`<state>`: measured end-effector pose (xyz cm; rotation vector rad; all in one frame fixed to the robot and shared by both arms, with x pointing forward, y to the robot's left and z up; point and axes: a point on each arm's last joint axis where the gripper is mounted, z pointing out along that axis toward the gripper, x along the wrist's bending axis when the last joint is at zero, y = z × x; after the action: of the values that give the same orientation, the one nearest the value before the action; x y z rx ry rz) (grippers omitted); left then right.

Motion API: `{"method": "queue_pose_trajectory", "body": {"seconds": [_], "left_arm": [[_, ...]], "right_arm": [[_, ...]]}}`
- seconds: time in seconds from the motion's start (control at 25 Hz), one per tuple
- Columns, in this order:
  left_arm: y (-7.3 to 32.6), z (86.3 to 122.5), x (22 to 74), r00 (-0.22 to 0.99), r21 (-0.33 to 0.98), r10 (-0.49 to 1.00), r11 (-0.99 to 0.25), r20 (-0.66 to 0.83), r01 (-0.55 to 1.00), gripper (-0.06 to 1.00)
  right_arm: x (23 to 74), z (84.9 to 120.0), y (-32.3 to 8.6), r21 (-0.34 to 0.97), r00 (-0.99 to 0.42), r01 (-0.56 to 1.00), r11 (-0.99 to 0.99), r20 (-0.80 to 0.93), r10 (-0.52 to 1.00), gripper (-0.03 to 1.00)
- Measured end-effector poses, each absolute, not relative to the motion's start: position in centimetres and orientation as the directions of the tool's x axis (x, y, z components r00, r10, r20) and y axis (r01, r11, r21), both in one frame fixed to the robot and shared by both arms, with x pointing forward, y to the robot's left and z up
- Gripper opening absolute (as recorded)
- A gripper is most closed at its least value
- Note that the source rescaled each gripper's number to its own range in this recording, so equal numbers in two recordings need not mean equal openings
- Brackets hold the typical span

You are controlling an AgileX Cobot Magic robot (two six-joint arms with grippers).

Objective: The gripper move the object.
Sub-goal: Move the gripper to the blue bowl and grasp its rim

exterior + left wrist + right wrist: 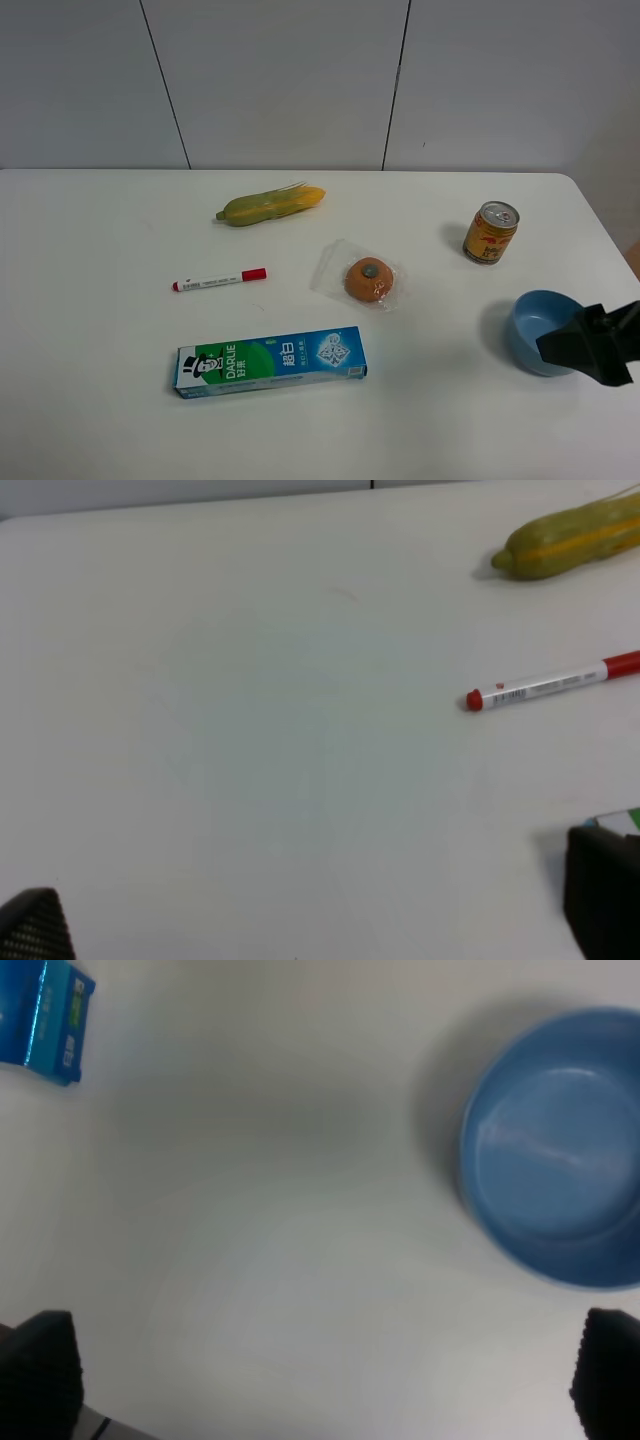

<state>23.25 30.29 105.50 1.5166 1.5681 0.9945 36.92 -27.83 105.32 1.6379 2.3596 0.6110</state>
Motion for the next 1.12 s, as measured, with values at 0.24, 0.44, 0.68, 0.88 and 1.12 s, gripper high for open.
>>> {"method": "queue_pose_trajectory", "body": {"seconds": [0.24,0.44,0.68,0.88,1.12], "left_arm": [[30.3,105.5,23.2,-0.041,0.899,0.999,0.007,0.012,0.437,1.00],[30.3,105.5,23.2,-0.041,0.899,0.999,0.007,0.012,0.437,1.00],[30.3,105.5,23.2,-0.041,0.899,0.999,0.007,0.012,0.437,1.00],[30.3,105.5,23.2,-0.041,0.899,0.999,0.007,0.012,0.437,1.00],[30.3,105.5,23.2,-0.041,0.899,0.999,0.007,0.012,0.437,1.00]], "right_arm": [[40.7,105.7,-28.1,0.421,-0.377,0.844,0.331,0.028,0.926,1.00],[42.5,104.2,-28.2,0.379,-0.397,0.853,0.360,0.022,0.917,1.00],[44.6,101.2,-28.2,0.252,-0.409,0.890,0.380,0.071,0.910,1.00],[45.9,99.8,-28.3,0.248,-0.402,0.893,0.376,0.065,0.913,1.00],[44.8,96.9,-28.5,0.268,-0.430,0.872,0.409,0.024,0.902,1.00]]}}
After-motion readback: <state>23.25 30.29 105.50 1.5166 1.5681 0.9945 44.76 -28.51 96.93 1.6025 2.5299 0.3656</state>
